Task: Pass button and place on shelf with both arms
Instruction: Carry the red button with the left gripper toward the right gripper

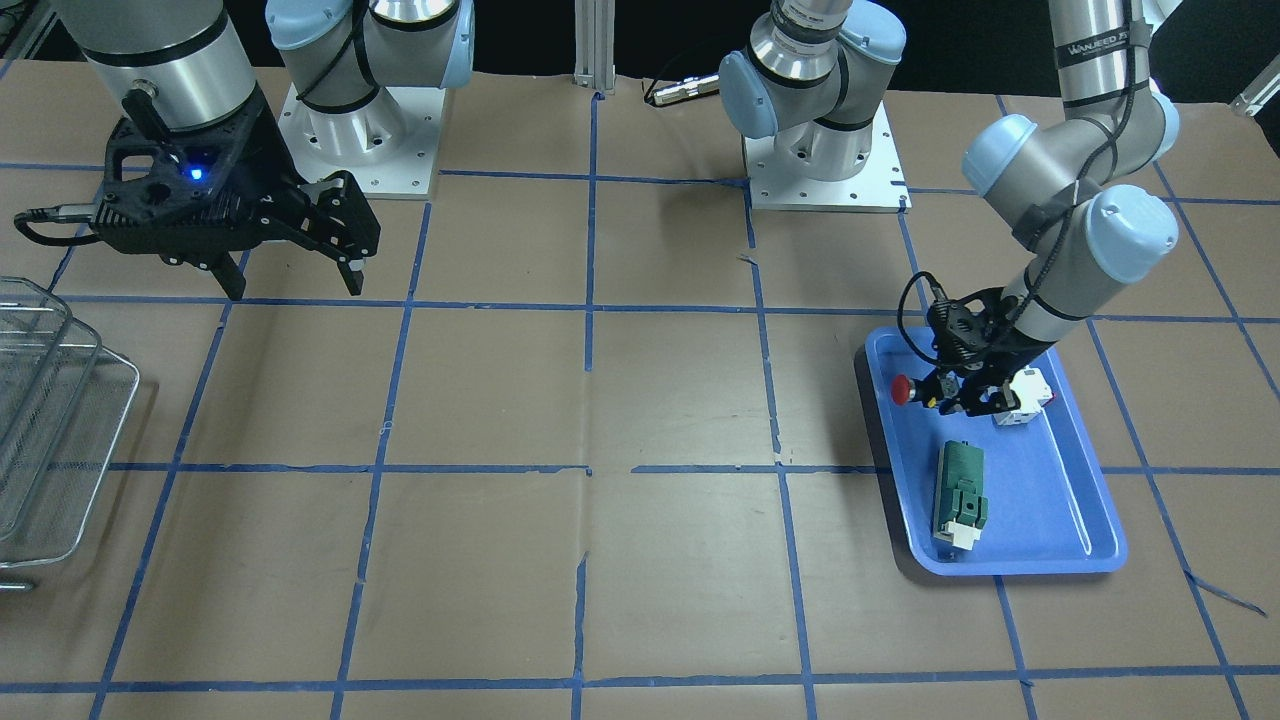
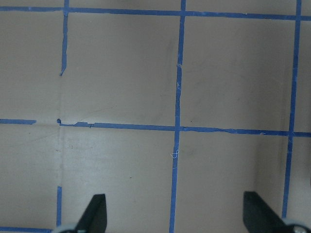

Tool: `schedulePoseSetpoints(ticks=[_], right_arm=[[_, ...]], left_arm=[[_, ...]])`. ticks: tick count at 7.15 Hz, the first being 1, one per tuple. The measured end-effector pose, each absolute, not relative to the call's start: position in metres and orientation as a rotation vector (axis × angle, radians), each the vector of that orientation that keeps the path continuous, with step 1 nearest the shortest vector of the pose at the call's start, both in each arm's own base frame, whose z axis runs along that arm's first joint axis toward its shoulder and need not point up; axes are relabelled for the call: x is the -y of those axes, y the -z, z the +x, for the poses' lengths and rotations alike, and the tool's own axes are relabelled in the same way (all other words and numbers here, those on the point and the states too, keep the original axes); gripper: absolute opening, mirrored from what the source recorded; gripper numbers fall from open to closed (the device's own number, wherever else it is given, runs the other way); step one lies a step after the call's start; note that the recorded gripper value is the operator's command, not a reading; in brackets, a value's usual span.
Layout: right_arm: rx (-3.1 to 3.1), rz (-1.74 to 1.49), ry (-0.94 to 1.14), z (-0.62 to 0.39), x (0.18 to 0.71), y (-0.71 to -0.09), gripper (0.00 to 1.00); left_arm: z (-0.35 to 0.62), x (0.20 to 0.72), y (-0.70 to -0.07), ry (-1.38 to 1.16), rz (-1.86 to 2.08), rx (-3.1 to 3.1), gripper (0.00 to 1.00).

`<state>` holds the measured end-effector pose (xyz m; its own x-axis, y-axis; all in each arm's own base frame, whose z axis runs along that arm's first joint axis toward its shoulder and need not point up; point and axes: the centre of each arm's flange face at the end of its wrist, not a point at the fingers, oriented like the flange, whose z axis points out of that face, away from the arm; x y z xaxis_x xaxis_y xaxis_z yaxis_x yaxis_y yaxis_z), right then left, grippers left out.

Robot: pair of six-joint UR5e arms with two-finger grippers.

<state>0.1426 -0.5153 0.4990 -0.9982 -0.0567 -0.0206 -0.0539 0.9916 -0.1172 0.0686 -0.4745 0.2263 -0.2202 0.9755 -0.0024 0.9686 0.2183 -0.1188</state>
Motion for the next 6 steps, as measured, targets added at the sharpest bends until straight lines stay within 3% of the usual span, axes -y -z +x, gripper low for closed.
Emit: schedulePoseSetpoints(ticks=[3, 6], right_arm=[[-3.099, -0.005, 0.187, 0.09, 0.526, -0.503, 1.0], [-2.96, 0.174, 0.14, -0.005, 0.532, -0.497, 1.0]], left_arm=[[-0.069, 0.492, -0.317, -0.284, -1.859, 2.365, 0.0], [-0.243, 0.477, -0.387, -0.426, -1.818, 2.269, 0.0]])
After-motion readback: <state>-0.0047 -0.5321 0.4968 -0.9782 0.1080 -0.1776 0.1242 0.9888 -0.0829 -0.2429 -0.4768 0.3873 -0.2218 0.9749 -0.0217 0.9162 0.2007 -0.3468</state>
